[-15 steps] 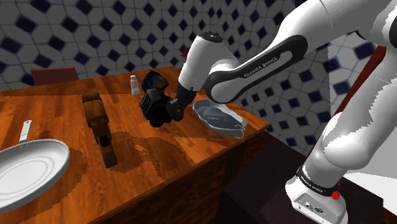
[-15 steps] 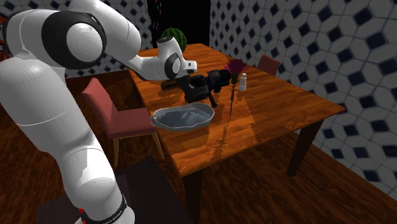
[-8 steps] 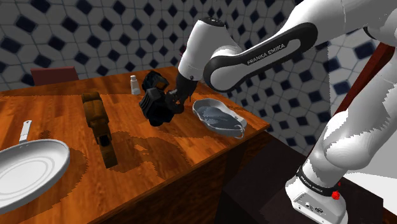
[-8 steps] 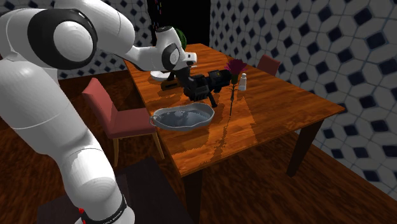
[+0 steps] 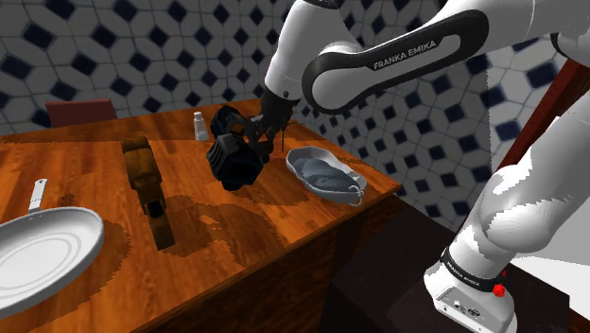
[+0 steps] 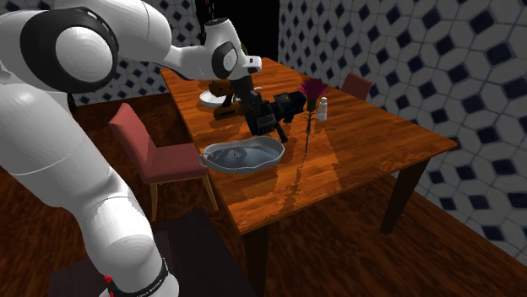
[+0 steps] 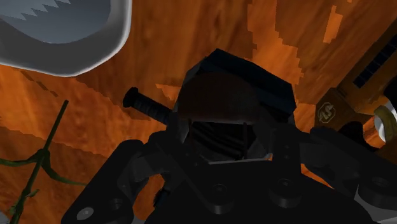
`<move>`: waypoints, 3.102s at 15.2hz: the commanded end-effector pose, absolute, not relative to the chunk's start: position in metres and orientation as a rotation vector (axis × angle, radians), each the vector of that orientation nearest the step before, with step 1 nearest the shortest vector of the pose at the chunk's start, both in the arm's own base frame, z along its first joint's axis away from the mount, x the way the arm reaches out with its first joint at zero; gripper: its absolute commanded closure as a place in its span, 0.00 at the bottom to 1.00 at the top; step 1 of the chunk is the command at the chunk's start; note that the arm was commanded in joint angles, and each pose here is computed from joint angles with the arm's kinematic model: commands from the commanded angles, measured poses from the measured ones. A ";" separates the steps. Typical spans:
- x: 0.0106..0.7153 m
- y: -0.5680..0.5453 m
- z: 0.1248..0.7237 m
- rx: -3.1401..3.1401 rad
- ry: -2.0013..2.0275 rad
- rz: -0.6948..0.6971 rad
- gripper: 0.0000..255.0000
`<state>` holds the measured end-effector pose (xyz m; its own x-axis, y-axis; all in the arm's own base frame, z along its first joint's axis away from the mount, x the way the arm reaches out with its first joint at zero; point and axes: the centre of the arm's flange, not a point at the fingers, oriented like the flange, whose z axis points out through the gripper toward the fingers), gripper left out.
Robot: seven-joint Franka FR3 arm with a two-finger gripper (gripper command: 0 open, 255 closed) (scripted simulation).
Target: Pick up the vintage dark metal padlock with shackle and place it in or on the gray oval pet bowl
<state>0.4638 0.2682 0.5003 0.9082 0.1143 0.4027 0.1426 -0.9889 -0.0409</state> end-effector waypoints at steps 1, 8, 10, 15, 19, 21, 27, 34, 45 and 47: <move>0.463 0.269 0.510 -3.001 -0.203 -0.626 1.00; 0.463 0.269 0.547 -3.001 -0.203 -0.626 1.00; 0.455 0.258 0.547 -3.001 -0.203 -0.626 1.00; 0.415 0.206 0.543 -3.001 -0.203 -0.626 1.00; 0.382 0.164 0.540 -3.001 -0.203 -0.626 1.00; 0.366 0.144 0.538 -3.001 -0.203 -0.626 1.00; 0.349 0.122 0.515 -3.001 -0.203 -0.626 1.00; 0.349 0.122 0.478 -3.001 -0.203 -0.626 1.00; 0.349 0.122 0.478 -3.001 -0.203 -0.626 0.00; 0.349 0.122 0.478 -3.001 -0.203 -0.626 0.00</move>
<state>0.3494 0.1216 0.4779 0.9083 0.1145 0.4023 0.1427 -0.9889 -0.0408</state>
